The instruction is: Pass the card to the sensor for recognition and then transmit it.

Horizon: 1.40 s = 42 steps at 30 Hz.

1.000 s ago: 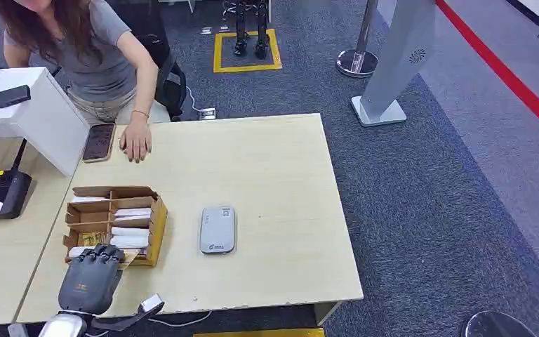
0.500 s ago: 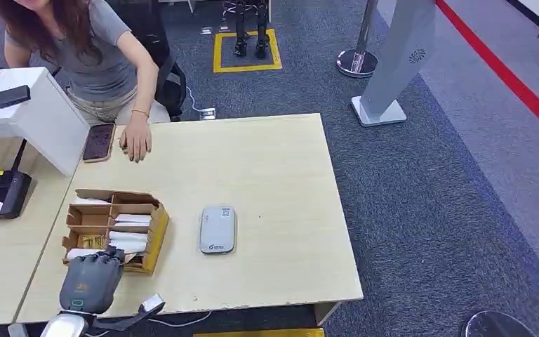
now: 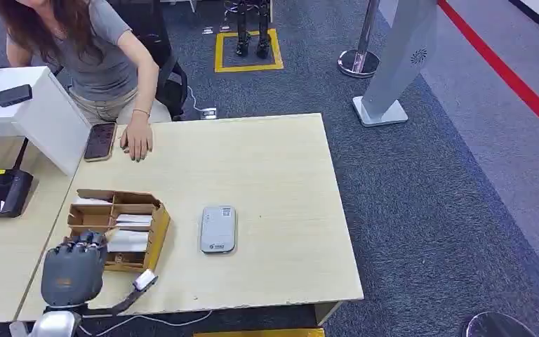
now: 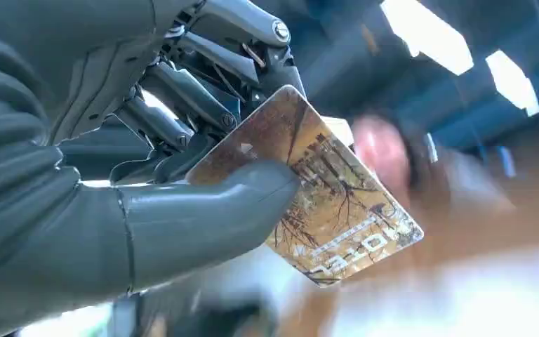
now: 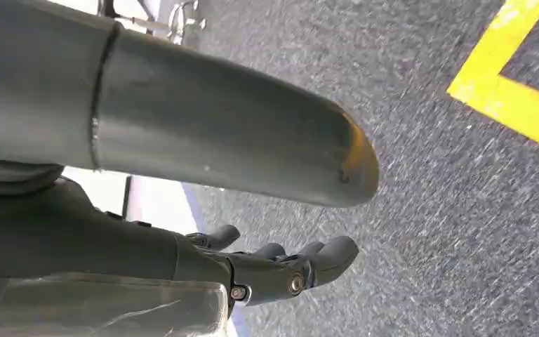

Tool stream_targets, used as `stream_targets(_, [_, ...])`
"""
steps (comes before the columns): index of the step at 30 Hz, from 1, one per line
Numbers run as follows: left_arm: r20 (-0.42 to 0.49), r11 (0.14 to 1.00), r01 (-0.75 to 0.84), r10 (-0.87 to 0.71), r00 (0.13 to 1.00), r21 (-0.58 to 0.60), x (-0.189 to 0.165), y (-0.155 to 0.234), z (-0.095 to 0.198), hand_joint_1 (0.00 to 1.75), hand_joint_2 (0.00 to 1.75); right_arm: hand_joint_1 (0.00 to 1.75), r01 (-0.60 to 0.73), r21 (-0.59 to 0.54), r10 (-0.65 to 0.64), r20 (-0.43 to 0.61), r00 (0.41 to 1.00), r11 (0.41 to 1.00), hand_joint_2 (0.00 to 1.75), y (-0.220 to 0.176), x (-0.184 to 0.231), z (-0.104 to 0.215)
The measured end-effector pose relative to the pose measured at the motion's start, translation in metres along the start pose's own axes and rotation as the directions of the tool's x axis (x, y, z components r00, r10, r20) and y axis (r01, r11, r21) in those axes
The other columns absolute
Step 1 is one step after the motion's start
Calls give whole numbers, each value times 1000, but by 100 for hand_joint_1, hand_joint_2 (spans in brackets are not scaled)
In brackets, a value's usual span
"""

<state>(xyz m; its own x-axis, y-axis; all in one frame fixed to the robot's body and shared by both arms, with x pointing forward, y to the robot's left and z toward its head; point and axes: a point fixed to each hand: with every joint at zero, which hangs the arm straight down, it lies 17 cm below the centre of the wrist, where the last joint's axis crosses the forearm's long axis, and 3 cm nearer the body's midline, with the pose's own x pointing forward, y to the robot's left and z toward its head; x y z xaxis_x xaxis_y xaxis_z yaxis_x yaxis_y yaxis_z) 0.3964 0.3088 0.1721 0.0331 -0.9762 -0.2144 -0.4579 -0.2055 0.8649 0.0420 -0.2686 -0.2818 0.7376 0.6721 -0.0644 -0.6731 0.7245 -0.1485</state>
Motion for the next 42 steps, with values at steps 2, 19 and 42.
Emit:
stream_targets(2, [113,992,-44,31,993,119,11,36,-10,175,175,0,-13,-5,13,9,1000,1000,0,-2,2,0])
stream_targets(19, [-71,953,179,-167,983,243,-100,57,-87,175,175,0,-110,0,110,48,993,994,0,-4,22,3])
stream_targets(42, [0,896,443,-444,896,-37,-181,-50,-165,175,175,0,-172,-1,172,75,982,985,0,-12,40,7])
